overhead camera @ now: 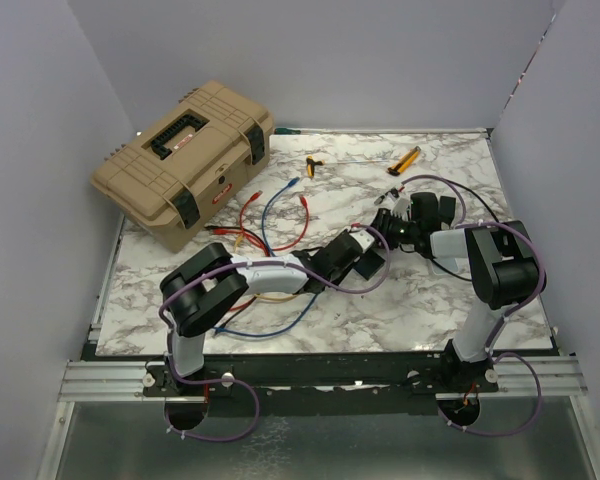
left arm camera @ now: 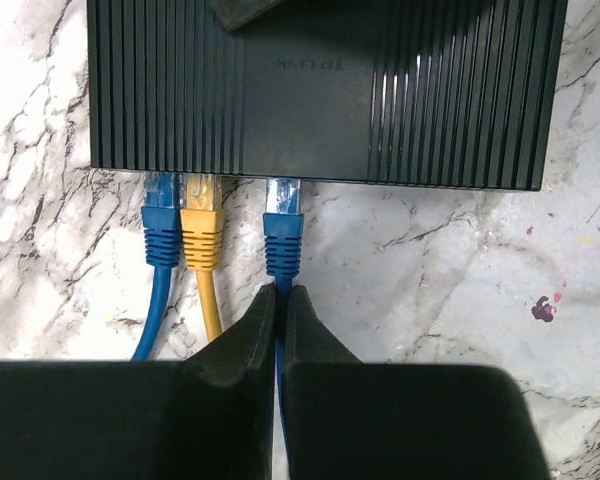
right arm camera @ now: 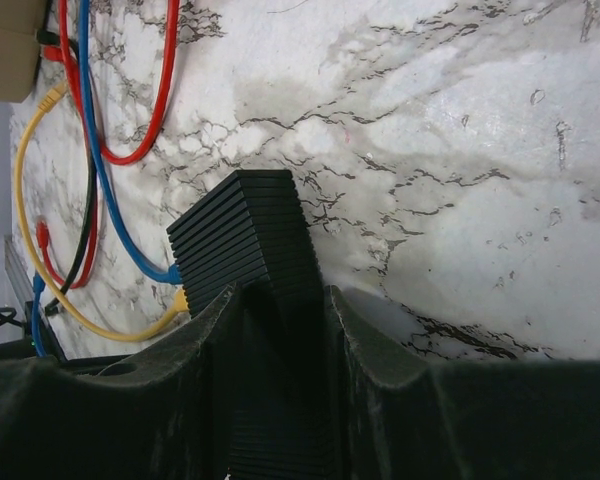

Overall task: Insert the plug into the switch port
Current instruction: Insert the connector into the switch port.

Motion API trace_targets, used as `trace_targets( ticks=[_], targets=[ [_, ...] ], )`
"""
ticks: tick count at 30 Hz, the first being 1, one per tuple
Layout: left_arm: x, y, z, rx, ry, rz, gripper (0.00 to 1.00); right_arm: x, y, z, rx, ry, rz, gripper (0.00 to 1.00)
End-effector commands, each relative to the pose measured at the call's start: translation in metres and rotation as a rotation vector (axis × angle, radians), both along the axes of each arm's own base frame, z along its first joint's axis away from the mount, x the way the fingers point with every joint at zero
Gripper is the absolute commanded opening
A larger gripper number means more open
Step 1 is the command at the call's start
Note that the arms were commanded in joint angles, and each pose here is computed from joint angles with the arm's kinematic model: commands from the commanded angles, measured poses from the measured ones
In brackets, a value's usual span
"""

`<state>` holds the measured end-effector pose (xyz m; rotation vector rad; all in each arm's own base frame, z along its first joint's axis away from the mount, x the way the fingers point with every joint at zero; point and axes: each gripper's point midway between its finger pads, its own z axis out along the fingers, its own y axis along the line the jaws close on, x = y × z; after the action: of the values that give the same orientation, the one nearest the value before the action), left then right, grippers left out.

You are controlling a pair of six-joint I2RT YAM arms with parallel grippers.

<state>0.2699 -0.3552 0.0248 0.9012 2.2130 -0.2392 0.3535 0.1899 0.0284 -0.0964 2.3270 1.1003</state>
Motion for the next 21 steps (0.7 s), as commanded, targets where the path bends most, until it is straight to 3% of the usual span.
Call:
trace_targets(
  ticks=[1,10,21],
  targets=[
    [0.007,-0.006,-0.005,0.014,0.001,-0.003,0.0,-0.031,-0.003,-0.027,-0.017,0.138,0.046,0.37],
    [0.04,-0.025,0.017,-0.062,-0.15,0.043,0.0,-0.044,0.012,-0.02,0.088,0.189,0.131,0.37],
    [0.088,-0.031,0.068,-0.224,-0.349,0.143,0.0,-0.054,0.028,-0.019,0.116,0.21,0.223,0.36]
  ],
)
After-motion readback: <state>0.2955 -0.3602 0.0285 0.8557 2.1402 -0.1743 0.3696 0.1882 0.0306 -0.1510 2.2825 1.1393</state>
